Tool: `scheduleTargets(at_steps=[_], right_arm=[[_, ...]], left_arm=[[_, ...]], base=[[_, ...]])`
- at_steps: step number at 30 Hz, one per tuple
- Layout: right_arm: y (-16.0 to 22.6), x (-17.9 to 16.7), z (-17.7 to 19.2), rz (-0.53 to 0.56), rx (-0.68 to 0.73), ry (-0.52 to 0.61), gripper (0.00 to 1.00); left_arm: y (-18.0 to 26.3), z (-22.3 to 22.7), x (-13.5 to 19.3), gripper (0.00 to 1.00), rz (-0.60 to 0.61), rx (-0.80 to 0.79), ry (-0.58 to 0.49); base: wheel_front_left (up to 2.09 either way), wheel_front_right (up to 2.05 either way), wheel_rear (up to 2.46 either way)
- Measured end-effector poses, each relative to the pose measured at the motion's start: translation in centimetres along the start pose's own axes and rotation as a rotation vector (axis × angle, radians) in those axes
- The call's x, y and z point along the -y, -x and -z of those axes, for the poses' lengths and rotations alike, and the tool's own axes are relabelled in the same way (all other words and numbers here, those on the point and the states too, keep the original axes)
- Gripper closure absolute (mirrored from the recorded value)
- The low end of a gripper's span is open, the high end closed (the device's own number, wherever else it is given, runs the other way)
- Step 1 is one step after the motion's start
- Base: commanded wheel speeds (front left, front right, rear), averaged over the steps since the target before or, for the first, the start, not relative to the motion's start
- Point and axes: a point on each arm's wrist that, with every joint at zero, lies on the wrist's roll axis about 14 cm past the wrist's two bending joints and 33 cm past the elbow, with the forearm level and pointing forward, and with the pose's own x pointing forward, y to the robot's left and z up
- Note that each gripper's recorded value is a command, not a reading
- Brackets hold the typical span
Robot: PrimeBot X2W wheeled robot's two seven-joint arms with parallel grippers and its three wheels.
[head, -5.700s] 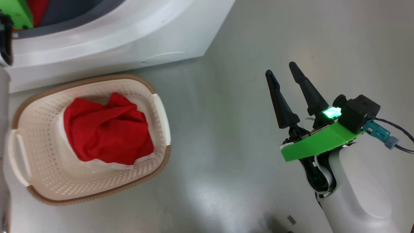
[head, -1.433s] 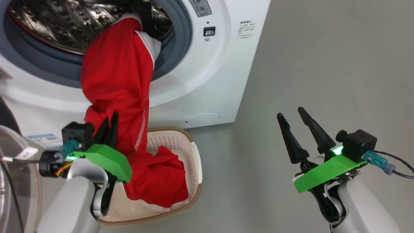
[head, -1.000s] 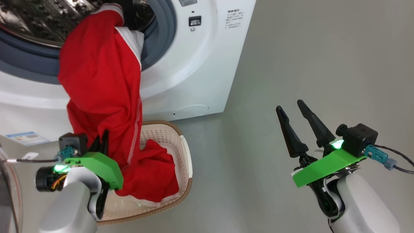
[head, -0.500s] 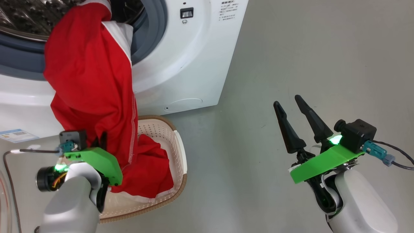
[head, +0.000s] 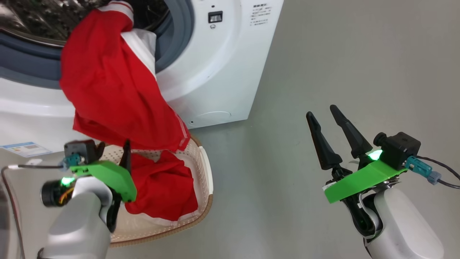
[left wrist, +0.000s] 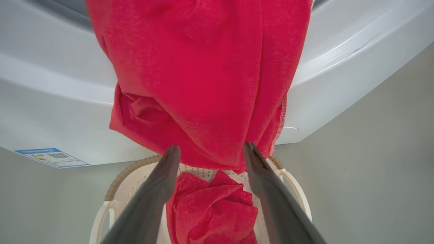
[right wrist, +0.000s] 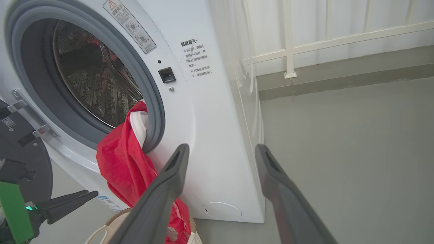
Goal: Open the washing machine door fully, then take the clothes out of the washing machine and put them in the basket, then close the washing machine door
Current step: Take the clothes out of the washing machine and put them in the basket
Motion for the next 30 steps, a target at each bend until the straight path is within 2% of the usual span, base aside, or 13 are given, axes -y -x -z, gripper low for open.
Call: scheduleTargets(at_steps=[4, 15, 30], right_arm=[[-0.1, -0.5, -0.3, -0.014, 0.008, -0.002, 0.00], [-0.3, -1.4, -1.1, -0.042, 0.027, 0.003, 0.00], [-0.1, -1.1, -1.6, -0.039, 0.040, 0.014, 0.00]], left_arm=[[0.3, -1.9, 0.1, 0.00, 0.011, 0.064, -0.004], [2.4, -3.7, 0.1, 0.00, 0.017, 0.166, -0.014], [4.5, -4.9, -1.1, 0.00, -0.027, 0.284, 0.015]], base=[[0.00, 0.00, 0.00], [0.00, 0.00, 0.00], [0.00, 0.00, 0.00]])
